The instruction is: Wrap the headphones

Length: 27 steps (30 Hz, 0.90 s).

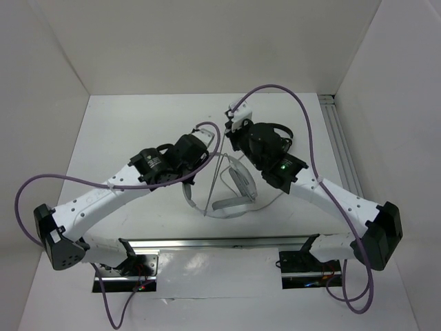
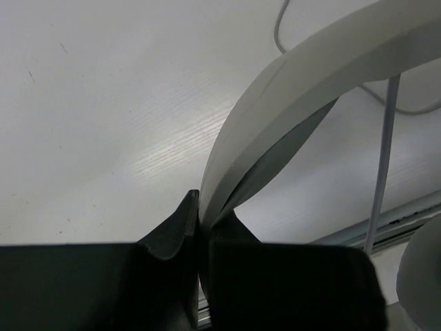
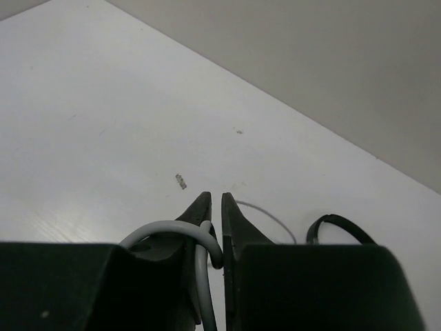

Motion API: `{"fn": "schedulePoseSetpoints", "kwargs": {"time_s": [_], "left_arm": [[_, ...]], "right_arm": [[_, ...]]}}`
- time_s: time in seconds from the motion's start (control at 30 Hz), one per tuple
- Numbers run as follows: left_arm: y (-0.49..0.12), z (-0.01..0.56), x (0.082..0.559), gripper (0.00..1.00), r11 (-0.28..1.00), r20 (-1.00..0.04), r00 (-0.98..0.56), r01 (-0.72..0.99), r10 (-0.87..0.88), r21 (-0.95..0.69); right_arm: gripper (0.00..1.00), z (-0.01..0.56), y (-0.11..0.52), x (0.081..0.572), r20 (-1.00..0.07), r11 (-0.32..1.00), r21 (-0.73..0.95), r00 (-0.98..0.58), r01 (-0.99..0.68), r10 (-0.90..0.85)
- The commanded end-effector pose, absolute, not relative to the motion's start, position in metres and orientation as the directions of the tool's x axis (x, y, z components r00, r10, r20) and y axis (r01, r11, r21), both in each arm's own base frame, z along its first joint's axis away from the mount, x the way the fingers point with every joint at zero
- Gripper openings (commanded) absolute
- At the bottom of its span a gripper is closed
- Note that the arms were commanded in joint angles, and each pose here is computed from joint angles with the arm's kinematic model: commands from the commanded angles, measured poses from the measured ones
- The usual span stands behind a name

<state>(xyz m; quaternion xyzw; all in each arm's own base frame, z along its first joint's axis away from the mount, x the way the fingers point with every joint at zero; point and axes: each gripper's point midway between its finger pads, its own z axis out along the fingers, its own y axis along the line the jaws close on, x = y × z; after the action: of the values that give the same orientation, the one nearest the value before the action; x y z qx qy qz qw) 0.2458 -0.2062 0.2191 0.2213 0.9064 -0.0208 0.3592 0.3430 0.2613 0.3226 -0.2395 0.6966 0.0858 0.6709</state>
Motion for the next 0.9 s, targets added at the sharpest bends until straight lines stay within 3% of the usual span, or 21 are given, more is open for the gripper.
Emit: {"fn": "schedulePoseSetpoints", "kwargs": {"time_s": [0.0, 0.17, 0.3, 0.4, 0.53, 0.63, 0.7, 0.87], "left_arm": [[-0.202, 0.243, 0.226, 0.00, 0.859, -0.643, -0.616, 0.493, 0.455, 0.136], [-0.197, 0.267, 0.218, 0.00, 0.884, -0.664, -0.622, 0.447, 0.415, 0.133], [-0.201, 0.298, 0.210, 0.00, 0.884, -0.716, -0.586, 0.457, 0.381, 0.096], [-0.205, 0.329, 0.202, 0.00, 0.874, -0.771, -0.541, 0.483, 0.338, 0.044], [-0.211, 0.381, 0.198, 0.00, 0.871, -0.858, -0.476, 0.485, 0.194, -0.072], [-0.213, 0.399, 0.200, 0.00, 0.867, -0.883, -0.446, 0.488, 0.148, -0.102], [-0.213, 0.401, 0.206, 0.00, 0.885, -0.883, -0.451, 0.454, 0.132, -0.100], [-0.176, 0.443, 0.234, 0.00, 0.974, -0.927, -0.371, 0.185, -0.053, -0.130]], "right_arm": [[0.15, 0.354, 0.255, 0.361, -0.992, 0.877, -0.122, 0.067, -0.465, -0.103], [0.04, 0.330, 0.262, 0.364, -0.999, 0.848, -0.036, 0.024, -0.528, -0.027], [0.16, 0.306, 0.264, 0.379, -0.999, 0.805, 0.054, -0.024, -0.591, 0.049], [0.23, 0.291, 0.279, 0.383, -0.988, 0.683, 0.151, -0.086, -0.715, 0.128], [0.34, 0.283, 0.333, 0.366, -0.955, 0.388, 0.290, -0.237, -0.875, 0.181], [0.40, 0.273, 0.369, 0.357, -0.943, 0.323, 0.320, -0.268, -0.891, 0.195], [0.47, 0.267, 0.391, 0.350, -0.937, 0.289, 0.336, -0.287, -0.896, 0.200], [0.48, 0.241, 0.410, 0.348, -0.907, 0.227, 0.409, -0.367, -0.884, 0.205]]}}
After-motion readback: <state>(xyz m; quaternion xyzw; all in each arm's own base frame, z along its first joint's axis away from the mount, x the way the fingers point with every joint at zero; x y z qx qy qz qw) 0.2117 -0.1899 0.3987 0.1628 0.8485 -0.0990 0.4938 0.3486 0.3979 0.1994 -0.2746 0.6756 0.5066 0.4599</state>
